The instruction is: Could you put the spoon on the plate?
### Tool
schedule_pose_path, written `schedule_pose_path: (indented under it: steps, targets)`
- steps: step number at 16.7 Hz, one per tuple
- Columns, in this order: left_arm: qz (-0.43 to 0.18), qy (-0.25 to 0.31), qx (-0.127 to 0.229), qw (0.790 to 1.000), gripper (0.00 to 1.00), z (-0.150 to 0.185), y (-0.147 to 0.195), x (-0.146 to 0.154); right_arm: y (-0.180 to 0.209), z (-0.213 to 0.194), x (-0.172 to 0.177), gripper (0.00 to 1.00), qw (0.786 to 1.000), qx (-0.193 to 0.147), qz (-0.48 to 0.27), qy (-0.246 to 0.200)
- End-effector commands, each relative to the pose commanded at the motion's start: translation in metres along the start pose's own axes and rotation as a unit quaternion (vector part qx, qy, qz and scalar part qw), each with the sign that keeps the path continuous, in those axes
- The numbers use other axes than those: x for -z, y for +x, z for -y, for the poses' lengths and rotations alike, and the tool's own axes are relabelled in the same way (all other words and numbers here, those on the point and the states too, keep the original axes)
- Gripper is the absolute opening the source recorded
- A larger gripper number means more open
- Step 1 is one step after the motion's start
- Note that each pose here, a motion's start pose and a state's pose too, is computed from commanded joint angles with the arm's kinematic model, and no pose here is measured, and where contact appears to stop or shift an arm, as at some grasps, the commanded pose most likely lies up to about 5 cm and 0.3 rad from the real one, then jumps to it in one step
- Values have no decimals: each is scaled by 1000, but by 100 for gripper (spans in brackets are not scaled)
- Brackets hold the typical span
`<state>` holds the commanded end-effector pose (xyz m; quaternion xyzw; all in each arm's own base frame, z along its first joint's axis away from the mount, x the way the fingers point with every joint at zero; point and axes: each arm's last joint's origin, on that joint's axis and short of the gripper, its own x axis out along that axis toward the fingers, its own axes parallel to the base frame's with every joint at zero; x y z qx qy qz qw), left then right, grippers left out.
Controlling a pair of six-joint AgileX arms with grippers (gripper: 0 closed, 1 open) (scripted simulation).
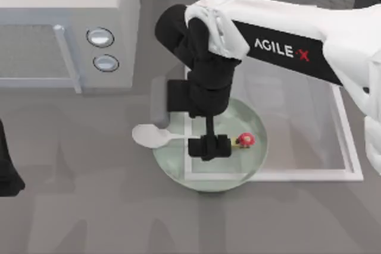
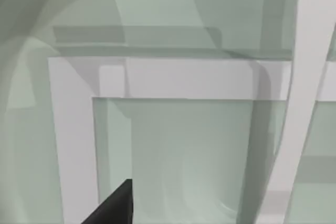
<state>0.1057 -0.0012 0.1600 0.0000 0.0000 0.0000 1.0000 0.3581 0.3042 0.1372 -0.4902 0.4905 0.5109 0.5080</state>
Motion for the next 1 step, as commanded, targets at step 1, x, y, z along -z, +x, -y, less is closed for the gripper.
schedule_pose_path:
  steps: [1]
  targets:
    - [0, 0, 0, 1000, 100, 0, 0, 0, 0, 0, 0, 100, 1000, 0, 0, 0]
